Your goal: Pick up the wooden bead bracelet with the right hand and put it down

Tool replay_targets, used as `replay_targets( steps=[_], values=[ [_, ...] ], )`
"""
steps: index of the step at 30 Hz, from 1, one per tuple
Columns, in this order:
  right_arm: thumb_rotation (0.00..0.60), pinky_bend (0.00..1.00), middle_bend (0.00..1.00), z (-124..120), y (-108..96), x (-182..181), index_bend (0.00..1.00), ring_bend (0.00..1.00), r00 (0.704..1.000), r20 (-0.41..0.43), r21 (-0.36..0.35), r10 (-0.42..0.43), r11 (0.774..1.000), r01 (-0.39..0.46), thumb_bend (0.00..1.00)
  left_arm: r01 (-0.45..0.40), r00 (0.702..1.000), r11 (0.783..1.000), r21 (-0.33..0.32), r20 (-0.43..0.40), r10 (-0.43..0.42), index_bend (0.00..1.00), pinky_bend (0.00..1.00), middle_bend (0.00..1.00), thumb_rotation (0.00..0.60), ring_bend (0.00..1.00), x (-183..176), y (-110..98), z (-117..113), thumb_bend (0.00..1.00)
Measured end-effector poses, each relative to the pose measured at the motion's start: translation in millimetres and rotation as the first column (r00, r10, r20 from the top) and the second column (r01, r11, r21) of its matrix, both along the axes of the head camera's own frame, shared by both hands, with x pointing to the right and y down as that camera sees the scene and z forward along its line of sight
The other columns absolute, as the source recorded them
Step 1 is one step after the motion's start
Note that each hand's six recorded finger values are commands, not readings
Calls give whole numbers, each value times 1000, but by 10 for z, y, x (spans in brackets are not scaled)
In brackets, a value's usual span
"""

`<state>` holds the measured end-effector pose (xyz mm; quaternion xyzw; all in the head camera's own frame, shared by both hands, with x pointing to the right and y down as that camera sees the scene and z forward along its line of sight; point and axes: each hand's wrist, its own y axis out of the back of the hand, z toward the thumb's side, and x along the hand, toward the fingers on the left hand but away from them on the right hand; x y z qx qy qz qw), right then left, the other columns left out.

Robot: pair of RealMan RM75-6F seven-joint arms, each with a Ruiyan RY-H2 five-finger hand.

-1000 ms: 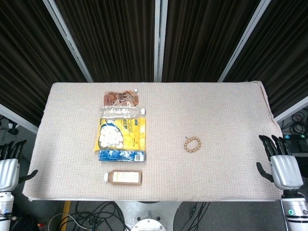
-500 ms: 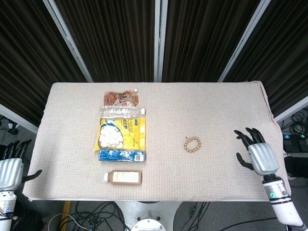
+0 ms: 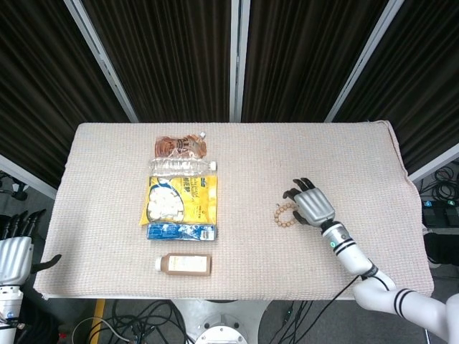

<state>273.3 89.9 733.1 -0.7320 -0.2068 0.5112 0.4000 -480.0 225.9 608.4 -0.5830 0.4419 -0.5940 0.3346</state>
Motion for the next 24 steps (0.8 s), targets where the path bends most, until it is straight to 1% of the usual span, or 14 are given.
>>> replay_targets(
  steps=[4, 7, 16, 21, 23, 24],
  values=[
    [600, 101, 374, 191, 24, -153, 388, 93, 998, -38, 17, -48, 999, 48, 302, 5, 1000, 1000, -5, -3, -5, 102, 65, 126, 600, 32, -13, 2, 11, 0],
    [600, 101, 377, 279, 73, -197, 400, 94, 995, -62, 31, -79, 996, 81, 298, 8, 1000, 1000, -8, -4, -8, 102, 64, 126, 600, 33, -23, 7, 23, 0],
    [600, 101, 377, 400, 155, -214, 406, 104, 978, -132, 87, -160, 981, 172, 292, 14, 1000, 1000, -10, -11, -14, 102, 64, 126, 600, 32, -46, 14, 43, 0],
    [600, 101, 377, 448, 180, -215, 422, 105, 973, -150, 94, -176, 977, 191, 292, 20, 1000, 1000, -14, -14, -20, 102, 64, 127, 600, 32, -65, 29, 58, 0],
    [600, 101, 383, 474, 196, -222, 462, 122, 971, -156, 94, -182, 976, 198, 294, 23, 1000, 1000, -14, -15, -24, 102, 64, 126, 600, 33, -73, 35, 62, 0],
    [600, 101, 399, 482, 201, -226, 506, 141, 970, -158, 95, -184, 975, 200, 303, 25, 1000, 1000, -14, -16, -25, 102, 64, 126, 600, 33, -77, 38, 64, 0]
  ],
)
